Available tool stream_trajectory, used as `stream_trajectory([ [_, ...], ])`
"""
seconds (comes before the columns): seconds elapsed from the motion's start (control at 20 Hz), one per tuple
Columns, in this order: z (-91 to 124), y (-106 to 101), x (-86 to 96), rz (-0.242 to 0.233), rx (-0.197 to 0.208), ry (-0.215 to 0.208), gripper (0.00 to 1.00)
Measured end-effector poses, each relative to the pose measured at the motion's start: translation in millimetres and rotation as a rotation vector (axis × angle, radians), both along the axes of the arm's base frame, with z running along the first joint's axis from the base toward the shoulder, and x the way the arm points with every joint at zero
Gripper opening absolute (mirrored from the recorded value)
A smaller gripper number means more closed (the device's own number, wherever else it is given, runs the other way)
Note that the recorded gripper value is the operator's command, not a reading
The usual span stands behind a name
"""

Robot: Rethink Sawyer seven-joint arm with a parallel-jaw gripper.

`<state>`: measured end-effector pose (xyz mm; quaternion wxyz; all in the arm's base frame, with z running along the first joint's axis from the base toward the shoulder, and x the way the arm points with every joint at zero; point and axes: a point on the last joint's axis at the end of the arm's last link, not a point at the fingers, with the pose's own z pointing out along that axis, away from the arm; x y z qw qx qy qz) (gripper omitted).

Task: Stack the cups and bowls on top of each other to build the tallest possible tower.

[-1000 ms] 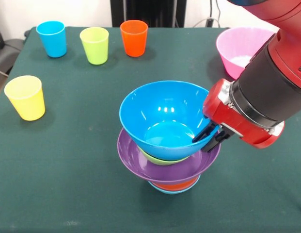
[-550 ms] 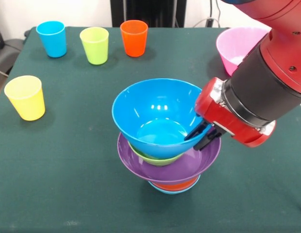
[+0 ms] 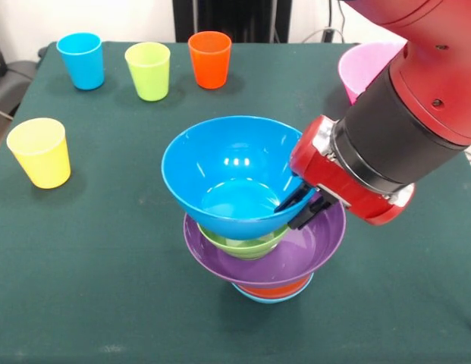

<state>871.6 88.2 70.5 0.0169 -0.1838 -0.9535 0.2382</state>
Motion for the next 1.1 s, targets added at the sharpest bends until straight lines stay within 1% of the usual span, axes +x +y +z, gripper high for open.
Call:
stream_trajectory([
  [0.6, 2.7, -8.5, -3.3, -0.008, -0.006, 0.01, 0.0],
  [1.1, 1.3, -2.0, -5.8, 0.0, -0.01, 0.016, 0.0],
])
